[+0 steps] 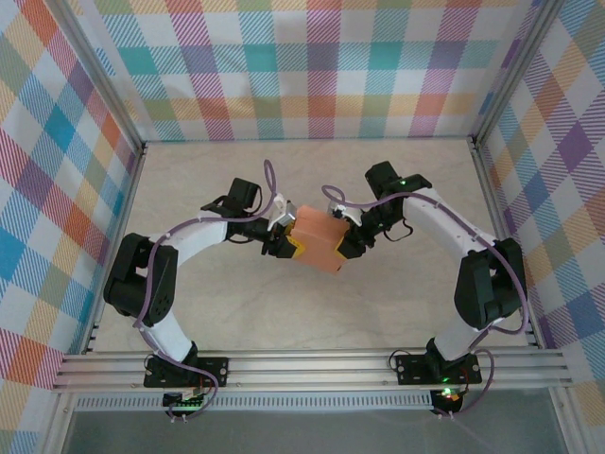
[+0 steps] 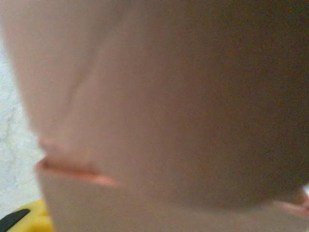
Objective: Fold the paper box
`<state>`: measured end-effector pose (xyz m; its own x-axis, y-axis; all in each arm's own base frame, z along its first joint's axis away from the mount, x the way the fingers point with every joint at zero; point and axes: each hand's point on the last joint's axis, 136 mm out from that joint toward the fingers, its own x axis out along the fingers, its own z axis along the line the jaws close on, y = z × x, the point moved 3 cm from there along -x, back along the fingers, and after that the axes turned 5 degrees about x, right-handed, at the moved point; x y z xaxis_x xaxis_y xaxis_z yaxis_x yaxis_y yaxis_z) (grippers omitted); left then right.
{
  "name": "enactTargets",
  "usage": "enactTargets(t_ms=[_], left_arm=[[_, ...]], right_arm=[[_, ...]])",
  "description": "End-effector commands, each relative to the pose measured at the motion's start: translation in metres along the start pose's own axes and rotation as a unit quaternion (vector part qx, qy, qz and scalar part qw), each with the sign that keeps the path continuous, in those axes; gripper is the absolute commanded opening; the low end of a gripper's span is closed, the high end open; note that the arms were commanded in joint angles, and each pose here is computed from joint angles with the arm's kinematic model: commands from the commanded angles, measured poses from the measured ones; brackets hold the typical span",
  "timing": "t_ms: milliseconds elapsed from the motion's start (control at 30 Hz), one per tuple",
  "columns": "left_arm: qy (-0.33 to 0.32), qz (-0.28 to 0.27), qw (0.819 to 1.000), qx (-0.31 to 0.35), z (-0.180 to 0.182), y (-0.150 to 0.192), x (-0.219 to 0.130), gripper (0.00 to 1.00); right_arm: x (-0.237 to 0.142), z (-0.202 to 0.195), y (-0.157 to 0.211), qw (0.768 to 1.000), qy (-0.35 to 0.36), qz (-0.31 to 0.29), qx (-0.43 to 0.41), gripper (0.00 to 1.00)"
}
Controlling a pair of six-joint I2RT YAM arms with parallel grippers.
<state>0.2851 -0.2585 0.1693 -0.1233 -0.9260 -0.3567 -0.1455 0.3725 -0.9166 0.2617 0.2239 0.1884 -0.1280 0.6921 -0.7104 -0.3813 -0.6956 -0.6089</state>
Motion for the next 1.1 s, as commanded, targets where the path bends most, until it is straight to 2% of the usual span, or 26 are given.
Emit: enactTargets(t_ms=[0,33,267,300,567,733,900,1000,1067], left_arm=[[-0.026,-0.006,0.999,0.031,0.0,-0.018,-0.004,0.3],[-0.037,-0.004,0.999,0.034,0.002,-0.017,-0.003,0.3],[-0.098,0.005,0.994,0.044,0.017,-0.01,0.002,0.27],[-0.105,0.003,0.993,0.047,0.018,-0.009,0.002,0.27],[-0.189,0.008,0.98,0.062,0.028,-0.001,0.01,0.27],[-0.232,-0.009,0.971,0.058,0.029,0.005,0.014,0.27],[-0.236,-0.007,0.971,0.048,0.025,0.017,0.02,0.27],[-0.236,-0.011,0.971,0.039,0.022,0.024,0.023,0.28],[-0.234,-0.009,0.971,0.037,0.02,0.03,0.025,0.28]], right_arm=[[-0.011,0.008,-0.012,0.999,0.017,-0.023,-0.021,0.68],[-0.013,0.008,-0.012,0.999,0.021,-0.025,-0.021,0.72],[-0.016,0.009,-0.012,0.999,0.035,-0.033,-0.019,0.74],[-0.018,0.007,-0.012,0.998,0.044,-0.035,-0.019,0.81],[-0.035,-0.016,-0.021,0.987,0.141,-0.072,0.005,0.9],[-0.045,-0.028,-0.018,0.976,0.191,-0.097,0.044,0.9],[-0.056,-0.041,-0.009,0.959,0.234,-0.112,0.111,0.89],[-0.059,-0.05,0.005,0.949,0.249,-0.108,0.161,0.84],[-0.061,-0.056,0.011,0.945,0.234,-0.114,0.2,0.79]])
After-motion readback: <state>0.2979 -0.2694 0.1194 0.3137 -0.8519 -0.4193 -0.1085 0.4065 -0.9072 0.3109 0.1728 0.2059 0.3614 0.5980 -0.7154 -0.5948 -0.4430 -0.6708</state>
